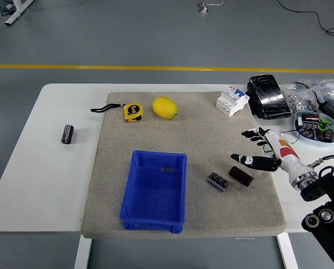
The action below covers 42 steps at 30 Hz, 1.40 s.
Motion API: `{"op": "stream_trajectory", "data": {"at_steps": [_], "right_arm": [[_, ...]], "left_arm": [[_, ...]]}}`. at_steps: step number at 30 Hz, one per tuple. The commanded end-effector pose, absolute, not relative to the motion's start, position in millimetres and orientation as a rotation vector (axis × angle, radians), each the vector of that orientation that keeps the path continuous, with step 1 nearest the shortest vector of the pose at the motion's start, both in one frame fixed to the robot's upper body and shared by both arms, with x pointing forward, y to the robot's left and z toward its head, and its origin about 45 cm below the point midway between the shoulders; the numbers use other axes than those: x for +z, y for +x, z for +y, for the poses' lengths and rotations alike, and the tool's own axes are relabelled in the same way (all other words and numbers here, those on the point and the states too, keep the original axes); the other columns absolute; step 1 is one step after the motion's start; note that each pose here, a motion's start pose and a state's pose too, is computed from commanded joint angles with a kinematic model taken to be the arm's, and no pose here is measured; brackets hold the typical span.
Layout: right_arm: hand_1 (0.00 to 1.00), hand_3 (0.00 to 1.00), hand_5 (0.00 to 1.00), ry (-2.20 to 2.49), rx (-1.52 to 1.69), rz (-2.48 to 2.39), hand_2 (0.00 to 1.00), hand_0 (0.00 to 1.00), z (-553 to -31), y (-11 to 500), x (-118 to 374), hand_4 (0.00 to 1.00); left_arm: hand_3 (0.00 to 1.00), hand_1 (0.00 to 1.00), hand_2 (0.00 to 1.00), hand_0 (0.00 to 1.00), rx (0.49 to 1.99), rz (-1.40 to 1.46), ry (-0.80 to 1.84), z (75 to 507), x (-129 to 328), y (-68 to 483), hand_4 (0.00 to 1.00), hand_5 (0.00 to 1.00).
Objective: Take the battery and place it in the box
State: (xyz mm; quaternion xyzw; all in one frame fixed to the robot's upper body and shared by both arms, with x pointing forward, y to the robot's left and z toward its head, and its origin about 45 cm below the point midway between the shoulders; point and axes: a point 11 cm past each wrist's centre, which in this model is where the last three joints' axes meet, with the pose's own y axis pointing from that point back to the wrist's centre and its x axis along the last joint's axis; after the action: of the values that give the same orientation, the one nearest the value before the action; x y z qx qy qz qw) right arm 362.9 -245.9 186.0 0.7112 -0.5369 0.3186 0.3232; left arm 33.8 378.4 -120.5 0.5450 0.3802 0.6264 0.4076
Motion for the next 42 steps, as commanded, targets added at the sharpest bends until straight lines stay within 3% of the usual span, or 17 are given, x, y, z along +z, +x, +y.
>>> {"op": "stream_trajectory", "data": {"at_steps": [4, 5, 11, 28, 29, 40, 42], "right_arm": [[0.627, 0.640, 0.232, 1.802, 0.942, -1.308, 0.650, 0.629, -238, 362, 185, 0.998], [0.563, 0.609, 0.217, 1.779, 0.975, -1.281, 0.585, 0.540, -237, 361, 185, 0.998], [0.546, 0.611, 0.212, 1.743, 1.018, -1.200, 0.560, 0.510, -232, 358, 174, 0.998], [0.555, 0.620, 0.216, 1.767, 0.970, -1.187, 0.580, 0.495, -237, 354, 158, 0.998], [0.525, 0.584, 0.206, 1.765, 0.968, -1.187, 0.545, 0.447, -238, 354, 157, 0.964], [0.490, 0.554, 0.182, 1.751, 0.957, -1.179, 0.507, 0.427, -243, 354, 145, 0.919], [0.450, 0.506, 0.140, 1.752, 0.957, -1.177, 0.475, 0.393, -243, 354, 144, 0.862]], "left_arm": [[0.683, 0.771, 0.798, 0.729, 1.579, 0.955, 1.376, 379, -120, 34, 0.701, 0.716], [0.684, 0.767, 0.797, 0.727, 1.580, 0.956, 1.377, 380, -120, 34, 0.699, 0.712], [0.686, 0.764, 0.796, 0.727, 1.579, 0.956, 1.378, 380, -120, 33, 0.698, 0.709], [0.685, 0.761, 0.788, 0.724, 1.576, 0.950, 1.379, 381, -120, 35, 0.699, 0.704], [0.685, 0.756, 0.787, 0.725, 1.576, 0.950, 1.378, 381, -120, 35, 0.701, 0.704], [0.686, 0.754, 0.787, 0.724, 1.570, 0.956, 1.388, 381, -120, 32, 0.700, 0.702], [0.686, 0.755, 0.786, 0.724, 1.569, 0.956, 1.391, 381, -120, 31, 0.702, 0.703]]}}
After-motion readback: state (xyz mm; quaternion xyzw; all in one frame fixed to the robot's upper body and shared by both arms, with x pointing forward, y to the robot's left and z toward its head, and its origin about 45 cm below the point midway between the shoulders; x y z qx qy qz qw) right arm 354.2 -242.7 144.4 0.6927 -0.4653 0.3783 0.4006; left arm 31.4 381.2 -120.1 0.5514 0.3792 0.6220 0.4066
